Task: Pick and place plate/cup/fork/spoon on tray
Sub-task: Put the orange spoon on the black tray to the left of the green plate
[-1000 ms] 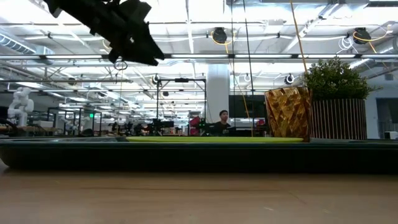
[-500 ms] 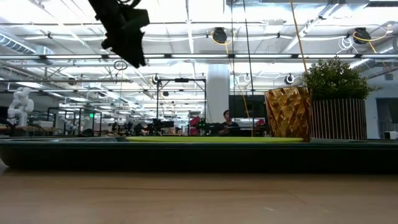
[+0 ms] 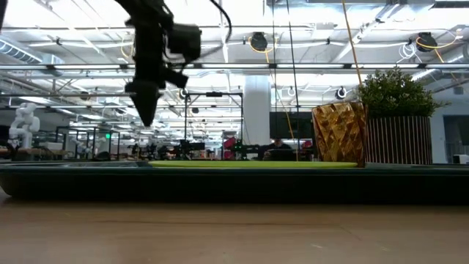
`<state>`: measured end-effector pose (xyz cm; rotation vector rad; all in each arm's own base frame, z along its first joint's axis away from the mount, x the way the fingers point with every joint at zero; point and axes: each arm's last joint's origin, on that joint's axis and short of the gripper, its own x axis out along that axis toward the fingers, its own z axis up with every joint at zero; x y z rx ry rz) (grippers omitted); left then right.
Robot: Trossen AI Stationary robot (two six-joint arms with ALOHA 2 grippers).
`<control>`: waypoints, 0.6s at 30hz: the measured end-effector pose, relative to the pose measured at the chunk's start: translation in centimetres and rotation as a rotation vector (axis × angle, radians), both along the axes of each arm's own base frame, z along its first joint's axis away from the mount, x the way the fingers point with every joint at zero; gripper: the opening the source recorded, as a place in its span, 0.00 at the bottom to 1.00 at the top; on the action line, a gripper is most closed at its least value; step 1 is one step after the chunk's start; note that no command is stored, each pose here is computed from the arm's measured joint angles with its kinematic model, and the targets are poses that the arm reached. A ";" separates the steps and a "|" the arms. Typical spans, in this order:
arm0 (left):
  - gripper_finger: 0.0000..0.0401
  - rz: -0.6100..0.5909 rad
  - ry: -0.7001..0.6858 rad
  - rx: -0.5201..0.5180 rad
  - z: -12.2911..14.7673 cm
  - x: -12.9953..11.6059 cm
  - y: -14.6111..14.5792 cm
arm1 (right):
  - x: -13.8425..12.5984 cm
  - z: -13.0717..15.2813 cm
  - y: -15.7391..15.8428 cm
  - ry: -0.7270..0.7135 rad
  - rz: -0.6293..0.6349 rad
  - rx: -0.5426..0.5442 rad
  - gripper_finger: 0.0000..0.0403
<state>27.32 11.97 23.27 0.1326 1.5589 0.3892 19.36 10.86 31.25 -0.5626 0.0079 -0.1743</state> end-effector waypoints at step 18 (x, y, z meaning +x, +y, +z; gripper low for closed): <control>0.44 -0.107 -0.068 -0.109 -1.7 -1.3 6.6 | 0.2 -1.0 -0.5 0.083 -0.037 -0.003 0.00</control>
